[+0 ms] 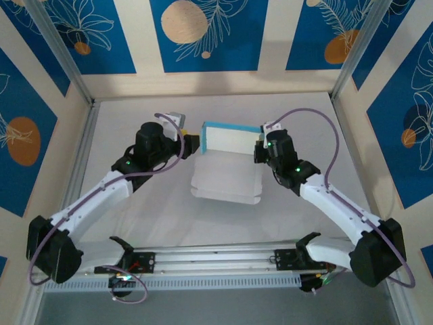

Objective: Fold the paper box

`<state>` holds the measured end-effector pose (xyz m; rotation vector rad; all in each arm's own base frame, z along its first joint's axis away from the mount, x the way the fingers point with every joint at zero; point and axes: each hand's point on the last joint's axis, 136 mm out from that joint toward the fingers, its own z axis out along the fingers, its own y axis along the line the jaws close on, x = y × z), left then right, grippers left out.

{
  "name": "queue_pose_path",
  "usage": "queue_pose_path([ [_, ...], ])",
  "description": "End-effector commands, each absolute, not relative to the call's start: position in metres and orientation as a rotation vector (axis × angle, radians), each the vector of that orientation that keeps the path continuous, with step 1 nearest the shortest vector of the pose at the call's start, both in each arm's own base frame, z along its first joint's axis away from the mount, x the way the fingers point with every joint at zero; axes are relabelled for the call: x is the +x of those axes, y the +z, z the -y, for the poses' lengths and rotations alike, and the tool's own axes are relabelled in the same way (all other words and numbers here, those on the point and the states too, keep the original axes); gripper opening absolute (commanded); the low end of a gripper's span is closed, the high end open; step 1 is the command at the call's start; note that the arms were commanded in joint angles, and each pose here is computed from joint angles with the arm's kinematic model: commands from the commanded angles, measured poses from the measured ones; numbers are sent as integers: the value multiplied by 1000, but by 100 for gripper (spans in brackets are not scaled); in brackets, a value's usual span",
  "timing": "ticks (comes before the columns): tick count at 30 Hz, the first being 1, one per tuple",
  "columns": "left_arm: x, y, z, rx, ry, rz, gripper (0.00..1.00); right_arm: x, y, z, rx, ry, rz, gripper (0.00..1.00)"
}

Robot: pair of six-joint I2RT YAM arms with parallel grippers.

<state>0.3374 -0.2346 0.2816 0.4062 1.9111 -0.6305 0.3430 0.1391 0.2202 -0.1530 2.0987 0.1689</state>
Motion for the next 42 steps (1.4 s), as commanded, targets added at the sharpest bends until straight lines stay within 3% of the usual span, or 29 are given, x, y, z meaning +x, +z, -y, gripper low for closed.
queue_pose_path([
  [1,335,278,228,543,-491,-1894,57,333,228,-142,-157,273,-2157,0],
  [16,334,281,252,684,-583,-1929,55,316,237,-149,-141,501,-2331,0],
  [29,314,289,267,792,-739,-1916,31,315,223,-143,-74,482,-2432,0],
  [42,315,312,264,694,-1200,-1887,45,312,225,-135,-78,467,-2462,0],
])
